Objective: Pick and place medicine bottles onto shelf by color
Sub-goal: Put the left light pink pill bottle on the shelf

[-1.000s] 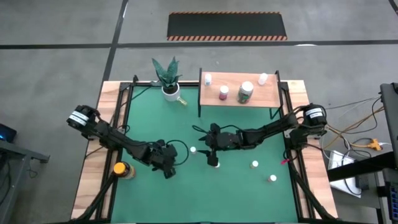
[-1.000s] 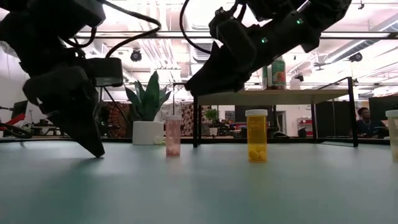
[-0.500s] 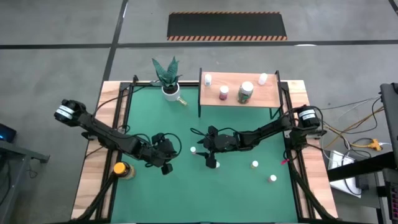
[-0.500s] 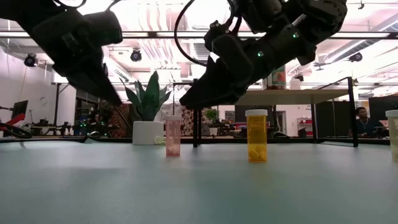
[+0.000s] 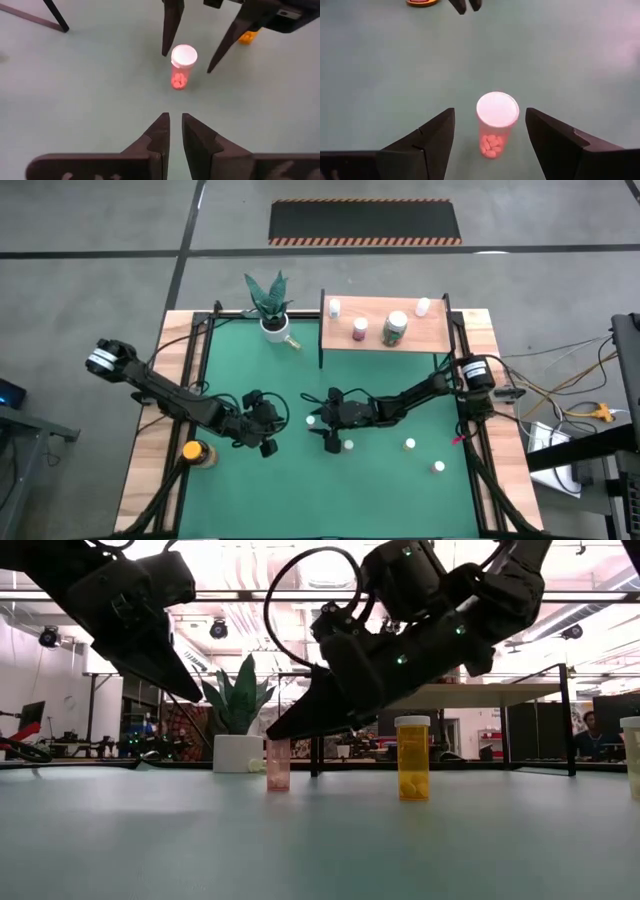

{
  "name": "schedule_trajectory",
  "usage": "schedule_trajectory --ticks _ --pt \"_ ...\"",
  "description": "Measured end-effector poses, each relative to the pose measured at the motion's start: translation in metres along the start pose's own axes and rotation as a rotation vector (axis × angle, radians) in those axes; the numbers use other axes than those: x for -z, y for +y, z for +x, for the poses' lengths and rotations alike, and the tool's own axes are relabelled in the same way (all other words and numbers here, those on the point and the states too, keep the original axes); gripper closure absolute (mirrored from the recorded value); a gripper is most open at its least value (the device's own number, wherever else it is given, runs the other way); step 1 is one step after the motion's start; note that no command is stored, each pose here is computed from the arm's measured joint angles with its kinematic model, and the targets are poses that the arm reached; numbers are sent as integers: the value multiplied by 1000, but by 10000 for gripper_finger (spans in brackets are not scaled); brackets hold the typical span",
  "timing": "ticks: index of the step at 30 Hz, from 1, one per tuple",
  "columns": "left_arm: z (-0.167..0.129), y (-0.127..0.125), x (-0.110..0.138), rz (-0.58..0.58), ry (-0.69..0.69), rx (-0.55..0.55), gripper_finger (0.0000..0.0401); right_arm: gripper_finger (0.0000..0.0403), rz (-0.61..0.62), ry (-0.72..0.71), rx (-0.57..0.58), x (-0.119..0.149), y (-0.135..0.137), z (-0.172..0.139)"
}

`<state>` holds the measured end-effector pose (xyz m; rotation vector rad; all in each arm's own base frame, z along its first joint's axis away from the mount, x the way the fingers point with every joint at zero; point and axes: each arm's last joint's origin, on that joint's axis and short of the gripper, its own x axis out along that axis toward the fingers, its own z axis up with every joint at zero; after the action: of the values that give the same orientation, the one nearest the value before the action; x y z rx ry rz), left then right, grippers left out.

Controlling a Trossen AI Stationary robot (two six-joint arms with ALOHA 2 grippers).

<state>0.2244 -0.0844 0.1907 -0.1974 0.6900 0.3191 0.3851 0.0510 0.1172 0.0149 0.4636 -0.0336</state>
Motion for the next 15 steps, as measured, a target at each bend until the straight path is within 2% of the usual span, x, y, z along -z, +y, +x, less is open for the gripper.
schedule_trajectory --ticks 9,15 --pt "0 0 0 -1 -6 -7 368 172 -29 13 -2 4 3 19" --pt "0 1 1 1 -4 -10 368 195 -33 35 1 5 2 17"
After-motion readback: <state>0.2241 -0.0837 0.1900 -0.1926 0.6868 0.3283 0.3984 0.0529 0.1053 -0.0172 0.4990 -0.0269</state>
